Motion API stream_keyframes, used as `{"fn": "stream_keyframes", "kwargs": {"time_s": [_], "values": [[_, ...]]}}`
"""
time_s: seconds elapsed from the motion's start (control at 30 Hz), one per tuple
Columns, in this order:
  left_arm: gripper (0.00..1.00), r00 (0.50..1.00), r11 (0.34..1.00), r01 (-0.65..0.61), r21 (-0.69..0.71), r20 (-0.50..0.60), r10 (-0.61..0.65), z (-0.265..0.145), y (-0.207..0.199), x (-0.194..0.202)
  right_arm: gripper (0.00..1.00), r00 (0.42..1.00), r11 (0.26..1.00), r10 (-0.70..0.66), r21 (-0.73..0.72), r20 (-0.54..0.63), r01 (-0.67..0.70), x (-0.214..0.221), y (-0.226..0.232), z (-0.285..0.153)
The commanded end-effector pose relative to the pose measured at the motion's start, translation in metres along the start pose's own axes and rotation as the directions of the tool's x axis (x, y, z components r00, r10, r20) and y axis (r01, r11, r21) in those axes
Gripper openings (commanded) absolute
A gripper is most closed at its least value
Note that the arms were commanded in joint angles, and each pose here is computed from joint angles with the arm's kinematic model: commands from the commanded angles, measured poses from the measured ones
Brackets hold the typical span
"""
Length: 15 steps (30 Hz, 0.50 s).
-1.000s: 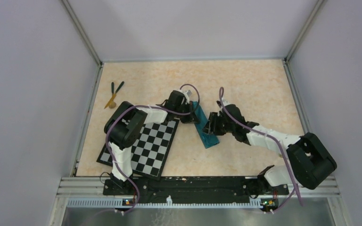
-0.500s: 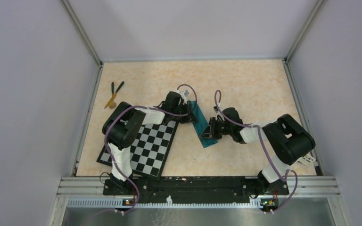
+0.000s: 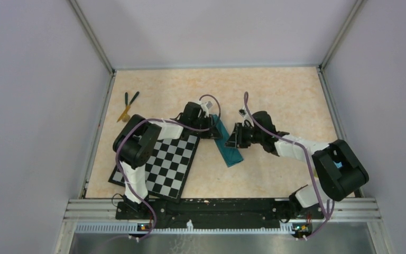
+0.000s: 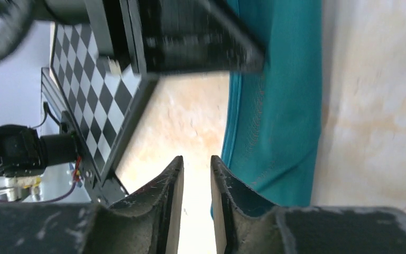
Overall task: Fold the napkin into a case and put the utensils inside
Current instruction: Smooth out the smaller rectangle-folded napkin at the center of the board.
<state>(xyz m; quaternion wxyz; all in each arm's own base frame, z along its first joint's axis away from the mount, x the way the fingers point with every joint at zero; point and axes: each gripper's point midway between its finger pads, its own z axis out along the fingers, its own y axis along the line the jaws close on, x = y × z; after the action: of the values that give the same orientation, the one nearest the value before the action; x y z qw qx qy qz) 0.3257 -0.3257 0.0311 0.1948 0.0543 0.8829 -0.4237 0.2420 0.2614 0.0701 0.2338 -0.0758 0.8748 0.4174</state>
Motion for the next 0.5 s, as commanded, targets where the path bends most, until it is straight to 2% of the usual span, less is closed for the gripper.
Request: {"fn": "stream_keyframes", "kwargs": {"time_s": [0.0, 0.1, 0.2, 0.37, 0.47], "values": [[0.33, 0.994, 0.991, -0.112, 0.074, -0.002, 0.112, -0.022, -0.034, -0.018, 0.3, 0.993, 0.993, -0.111, 0.036, 0.043, 0.109, -0.035, 0.0, 0.007], [0.42, 0.988, 0.978, -0.157, 0.138, 0.026, 0.155, -0.036, -0.064, -0.039, 0.35, 0.988, 0.99, -0.139, 0.041, 0.06, 0.137, -0.043, 0.0, 0.012], [0.42, 0.986, 0.975, -0.158, 0.153, 0.068, 0.149, -0.052, -0.072, -0.059, 0.35, 0.989, 0.99, -0.136, 0.046, 0.06, 0.134, -0.045, -0.005, 0.019], [0.25, 0.987, 0.992, -0.112, 0.051, 0.118, 0.105, -0.067, -0.039, -0.085, 0.29, 0.992, 0.994, -0.085, 0.083, 0.092, 0.077, -0.053, -0.015, 0.031], [0.19, 0.987, 0.996, -0.087, 0.015, 0.136, 0.084, -0.069, -0.018, -0.096, 0.23, 0.99, 0.996, -0.046, 0.085, 0.131, 0.035, -0.064, -0.015, 0.037]]}}
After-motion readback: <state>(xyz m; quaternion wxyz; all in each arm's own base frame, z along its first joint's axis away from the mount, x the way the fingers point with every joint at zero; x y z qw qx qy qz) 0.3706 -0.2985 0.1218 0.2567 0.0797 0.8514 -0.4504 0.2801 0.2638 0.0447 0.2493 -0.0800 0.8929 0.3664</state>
